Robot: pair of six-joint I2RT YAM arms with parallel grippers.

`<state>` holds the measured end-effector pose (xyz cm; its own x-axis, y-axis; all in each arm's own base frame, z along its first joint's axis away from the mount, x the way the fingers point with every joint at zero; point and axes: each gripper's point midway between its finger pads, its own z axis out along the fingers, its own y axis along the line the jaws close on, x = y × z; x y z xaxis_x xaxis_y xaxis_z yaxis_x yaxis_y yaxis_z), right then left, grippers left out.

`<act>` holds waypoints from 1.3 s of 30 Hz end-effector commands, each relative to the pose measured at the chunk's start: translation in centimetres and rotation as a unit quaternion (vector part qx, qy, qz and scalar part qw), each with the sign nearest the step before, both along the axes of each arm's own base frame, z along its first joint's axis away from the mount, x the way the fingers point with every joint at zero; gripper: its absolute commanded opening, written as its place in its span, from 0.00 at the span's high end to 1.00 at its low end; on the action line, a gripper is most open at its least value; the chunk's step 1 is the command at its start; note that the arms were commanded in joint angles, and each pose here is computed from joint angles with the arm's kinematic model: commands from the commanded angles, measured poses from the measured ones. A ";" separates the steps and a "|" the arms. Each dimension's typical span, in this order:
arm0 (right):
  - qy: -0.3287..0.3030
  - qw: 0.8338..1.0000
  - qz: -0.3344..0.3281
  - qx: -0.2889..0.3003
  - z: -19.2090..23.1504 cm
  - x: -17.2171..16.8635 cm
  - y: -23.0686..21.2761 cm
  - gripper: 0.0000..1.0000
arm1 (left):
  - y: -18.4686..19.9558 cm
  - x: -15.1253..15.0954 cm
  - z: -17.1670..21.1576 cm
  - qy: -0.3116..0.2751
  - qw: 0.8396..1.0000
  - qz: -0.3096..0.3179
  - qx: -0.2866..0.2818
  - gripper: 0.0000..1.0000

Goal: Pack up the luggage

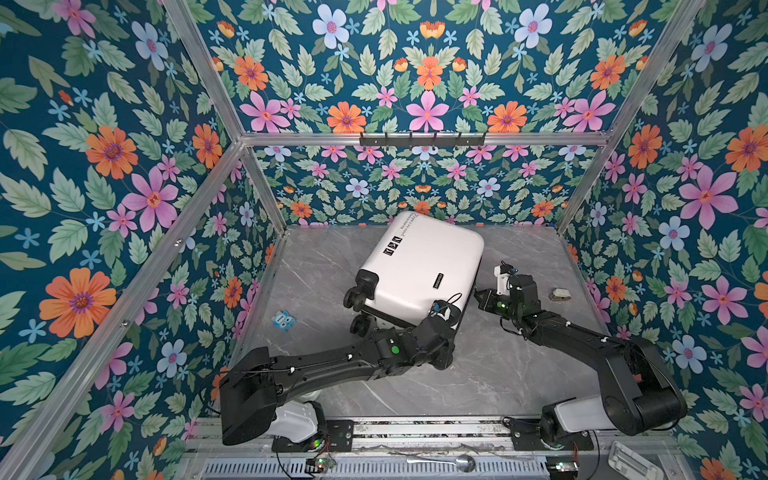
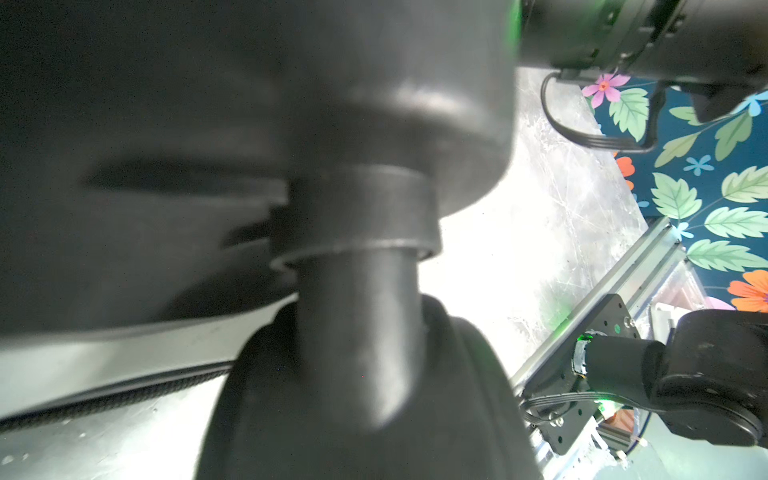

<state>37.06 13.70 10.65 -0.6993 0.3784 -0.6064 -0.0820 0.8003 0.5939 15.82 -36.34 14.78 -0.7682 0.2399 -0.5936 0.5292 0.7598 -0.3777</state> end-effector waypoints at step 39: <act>0.041 0.993 -0.104 0.029 -1.5 4.5 -7.3 1.00 | 0.8 -1.0 2.4 -0.051 0.998 -0.016 -0.023 1.00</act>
<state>41.50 7.99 10.47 -0.6600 0.5062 -0.5551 0.0327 0.7576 0.6519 14.46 -35.29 16.01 -0.7175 0.2595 -0.6464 0.5812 0.7344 -0.3504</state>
